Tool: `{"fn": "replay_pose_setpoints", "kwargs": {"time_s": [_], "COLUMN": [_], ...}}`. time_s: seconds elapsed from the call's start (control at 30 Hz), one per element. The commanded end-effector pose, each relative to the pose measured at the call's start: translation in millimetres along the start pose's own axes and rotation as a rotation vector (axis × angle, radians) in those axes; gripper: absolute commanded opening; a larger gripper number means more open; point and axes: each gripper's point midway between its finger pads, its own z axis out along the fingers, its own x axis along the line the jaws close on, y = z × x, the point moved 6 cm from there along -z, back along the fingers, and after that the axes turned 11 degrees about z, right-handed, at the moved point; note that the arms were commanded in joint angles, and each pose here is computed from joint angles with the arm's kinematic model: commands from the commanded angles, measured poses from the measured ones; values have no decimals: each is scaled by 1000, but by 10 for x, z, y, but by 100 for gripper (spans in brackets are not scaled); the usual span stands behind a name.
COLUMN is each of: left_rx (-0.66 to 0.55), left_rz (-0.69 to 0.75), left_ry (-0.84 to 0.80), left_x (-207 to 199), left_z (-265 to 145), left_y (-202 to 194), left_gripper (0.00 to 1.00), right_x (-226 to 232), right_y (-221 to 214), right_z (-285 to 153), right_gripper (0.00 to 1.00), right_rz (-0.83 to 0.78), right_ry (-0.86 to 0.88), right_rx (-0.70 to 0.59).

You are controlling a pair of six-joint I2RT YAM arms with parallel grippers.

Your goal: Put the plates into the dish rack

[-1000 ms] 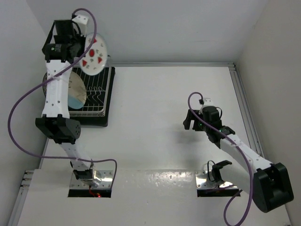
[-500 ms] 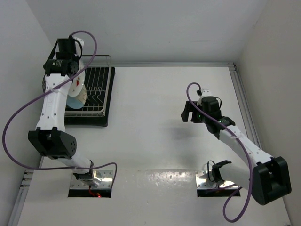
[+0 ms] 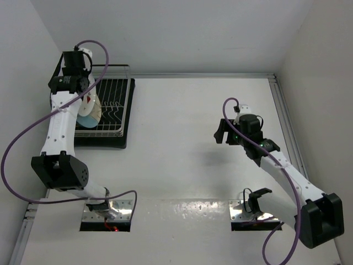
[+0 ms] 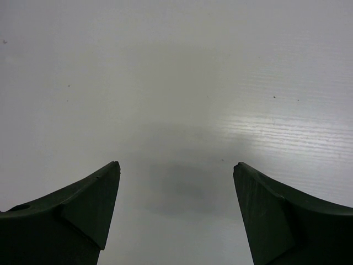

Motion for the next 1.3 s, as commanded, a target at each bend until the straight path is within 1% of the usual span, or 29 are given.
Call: {"fn": "replay_pose_setpoints", "kwargs": {"time_s": [0.0,0.07,0.1,0.17,0.27,0.33,0.43,0.5,0.53,0.6,0.63,0.67,0.77,0.87,0.93,0.97,1.0,1.03,1.1,1.13,1.2,1.23,1.27], "left_rx": [-99,-57,-64,-35,-35,-66,-66,-51,-44,-36,-36,-35,-60,-88,-128,-138,-173,-217,-272,-306,-338,-317,-337], "left_rz": [-114,-117,-121,-112,-117,-141,-150,-153,-150,-156,-162,-159,-163,-171,-154,-132,-123,-98,-51,-18,31,76,152], "left_ry": [50,46,51,42,17,-38,-96,-93,-97,-89,-93,-108,-125,-120,-149,-166,-176,-233,-299,-358,-396,-444,-473], "left_x": [178,128,113,50,-24,-73,-164,-153,-173,-138,-120,-139,-118,-27,-55,-66,-40,-126,-204,-338,-445,-618,-793], "left_z": [-28,81,112,187,230,246,299,325,355,369,380,376,341,262,176,128,50,-20,-191,-256,-416,-427,-521], "left_y": [66,-69,-67,-167,-194,-165,-193,-244,-251,-279,-295,-301,-239,-145,-22,16,113,210,284,352,352,251,247], "left_gripper": [0,0,0,0,0,0,0,4,12,21,28,31,32,40,45,46,46,48,49,49,49,49,49], "right_x": [-15,-34,-32,-35,-17,-20,-21,-23,-32,-32,-31,-30,-29,-38,-23,-22,-24,-1,0,13,27,-19,-6], "right_y": [36,6,4,-6,-1,18,17,5,3,-13,-4,-5,1,-6,11,6,-10,28,-2,4,40,-24,-2], "right_z": [-31,-21,-21,-6,-8,-6,1,7,2,9,11,8,12,20,13,11,10,2,-22,-46,-80,-128,-151], "right_gripper": [82,82,82,82,82,82,82,82,82,82,82,83,83,83,83,85,88,90,96,100,100,100,100], "right_rz": [-15,-13,-15,-11,-15,-14,-14,-15,-12,-14,-11,-14,-15,-14,-14,-11,-9,-5,-1,1,11,18,15], "right_ry": [-5,-12,-11,-9,1,-1,-3,-3,-7,-4,-3,-4,-4,-6,-1,-2,-8,-6,-20,-30,-47,-80,-82], "right_rx": [-36,-24,-23,-19,-23,-30,-27,-24,-22,-21,-26,-26,-29,-24,-28,-22,-9,-12,38,64,83,129,125]}}
